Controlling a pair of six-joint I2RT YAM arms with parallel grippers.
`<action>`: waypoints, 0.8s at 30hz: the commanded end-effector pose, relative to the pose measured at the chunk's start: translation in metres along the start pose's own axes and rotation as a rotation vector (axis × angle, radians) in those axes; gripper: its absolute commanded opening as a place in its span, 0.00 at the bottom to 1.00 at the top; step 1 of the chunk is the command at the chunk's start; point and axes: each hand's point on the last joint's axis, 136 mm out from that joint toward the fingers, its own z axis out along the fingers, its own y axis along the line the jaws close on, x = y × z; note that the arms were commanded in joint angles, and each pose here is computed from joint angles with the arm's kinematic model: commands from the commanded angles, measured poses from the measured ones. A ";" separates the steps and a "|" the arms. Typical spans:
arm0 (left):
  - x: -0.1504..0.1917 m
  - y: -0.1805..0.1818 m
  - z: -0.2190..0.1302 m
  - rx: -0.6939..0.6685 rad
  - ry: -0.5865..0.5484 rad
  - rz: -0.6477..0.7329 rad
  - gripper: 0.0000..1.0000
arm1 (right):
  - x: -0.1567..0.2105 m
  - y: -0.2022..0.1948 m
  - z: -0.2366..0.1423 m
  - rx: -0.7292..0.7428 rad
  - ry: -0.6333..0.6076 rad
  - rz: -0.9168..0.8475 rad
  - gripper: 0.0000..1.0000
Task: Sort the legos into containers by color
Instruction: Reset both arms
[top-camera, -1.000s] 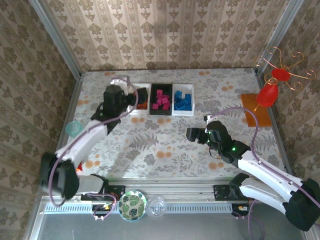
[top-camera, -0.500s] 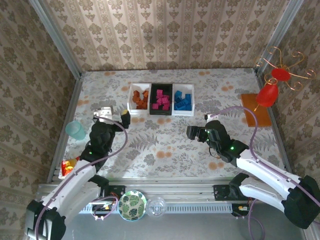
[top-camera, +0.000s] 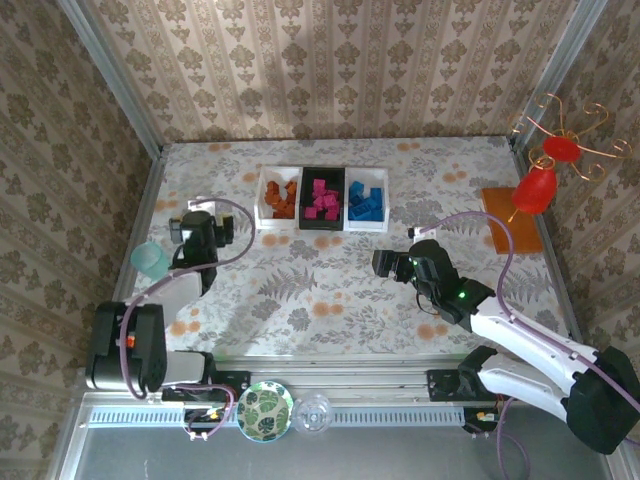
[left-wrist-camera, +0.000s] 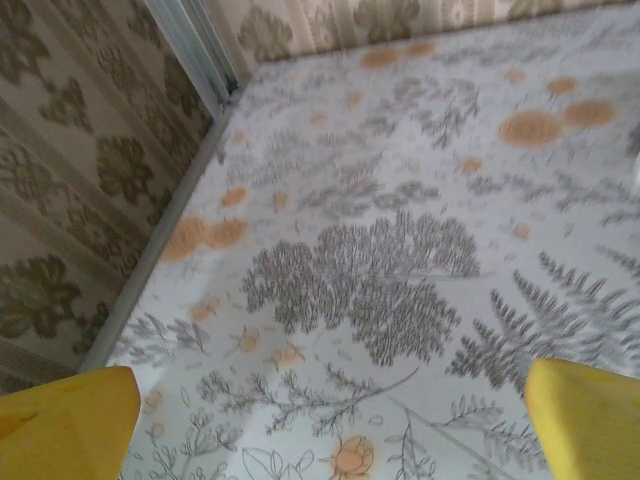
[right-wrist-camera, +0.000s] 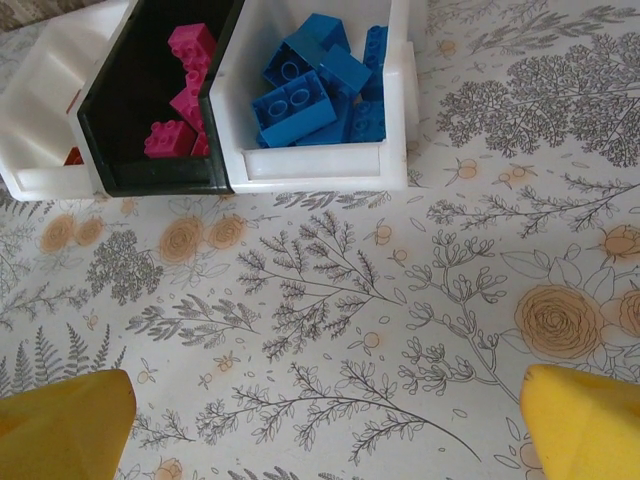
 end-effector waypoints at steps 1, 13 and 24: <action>0.001 -0.010 0.005 0.076 -0.076 -0.023 1.00 | -0.002 -0.007 -0.004 0.027 -0.032 -0.013 1.00; 0.022 -0.020 0.022 0.204 -0.120 -0.065 1.00 | -0.017 -0.012 -0.009 0.073 -0.072 -0.033 1.00; 0.023 0.000 0.020 0.027 -0.136 -0.075 1.00 | -0.071 -0.088 -0.017 0.317 -0.344 -0.177 1.00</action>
